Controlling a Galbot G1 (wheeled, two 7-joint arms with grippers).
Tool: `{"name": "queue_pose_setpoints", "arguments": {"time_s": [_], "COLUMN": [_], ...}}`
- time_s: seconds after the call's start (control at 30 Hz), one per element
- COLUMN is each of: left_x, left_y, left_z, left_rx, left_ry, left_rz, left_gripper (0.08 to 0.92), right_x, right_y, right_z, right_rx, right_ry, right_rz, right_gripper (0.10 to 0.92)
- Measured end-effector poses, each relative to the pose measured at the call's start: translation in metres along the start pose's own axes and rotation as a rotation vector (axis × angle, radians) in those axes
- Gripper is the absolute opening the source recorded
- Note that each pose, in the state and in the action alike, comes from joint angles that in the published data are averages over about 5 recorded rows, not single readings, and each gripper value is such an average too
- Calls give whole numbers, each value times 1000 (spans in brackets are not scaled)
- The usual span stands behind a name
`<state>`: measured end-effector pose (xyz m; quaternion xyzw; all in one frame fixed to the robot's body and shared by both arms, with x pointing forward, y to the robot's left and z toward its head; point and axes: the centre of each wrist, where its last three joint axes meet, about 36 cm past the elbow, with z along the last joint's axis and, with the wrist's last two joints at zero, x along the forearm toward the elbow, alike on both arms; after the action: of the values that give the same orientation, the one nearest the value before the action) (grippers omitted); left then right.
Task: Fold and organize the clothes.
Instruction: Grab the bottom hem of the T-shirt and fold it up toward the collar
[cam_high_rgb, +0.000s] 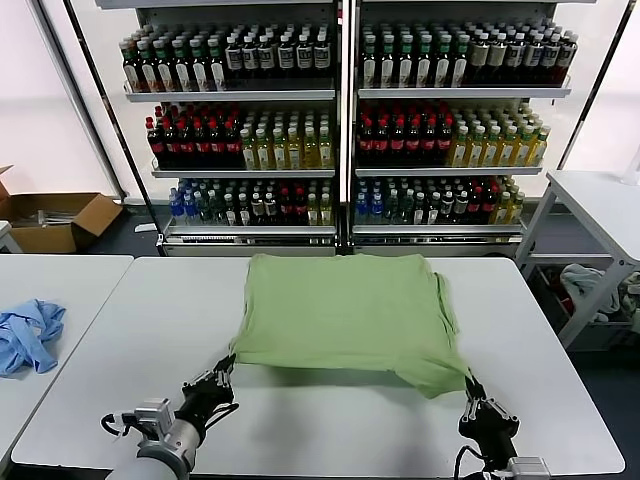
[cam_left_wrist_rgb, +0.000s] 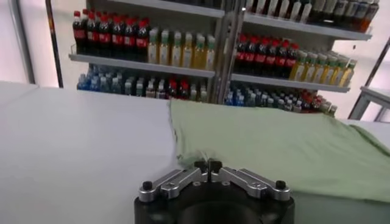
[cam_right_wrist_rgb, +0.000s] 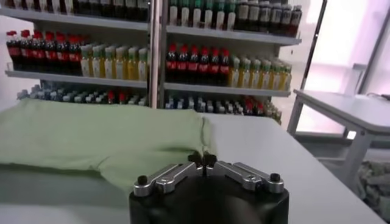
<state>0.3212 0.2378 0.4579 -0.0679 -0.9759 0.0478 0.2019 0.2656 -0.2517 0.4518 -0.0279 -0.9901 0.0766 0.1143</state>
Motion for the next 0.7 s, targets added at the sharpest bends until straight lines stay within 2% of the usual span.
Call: {"name": "queue_pose_setpoints", "arguments": {"time_s": [0.37,0.7], "left_x": [-33,-78], "left_y": [-8,-17], "left_z": [-23,-37], "left_rx": [-17,-40], "left_ry": [-45,-59], "left_rz": [-15,-35], "left_gripper": [81,81], "right_x": [-51,-105], "right_y": [-14,-30], "right_z": [-22,-27], "right_rx": [53,106], "right_ry": [-62,-79], "right_rz": [-8,-62], "right_gripper": [107,107]}}
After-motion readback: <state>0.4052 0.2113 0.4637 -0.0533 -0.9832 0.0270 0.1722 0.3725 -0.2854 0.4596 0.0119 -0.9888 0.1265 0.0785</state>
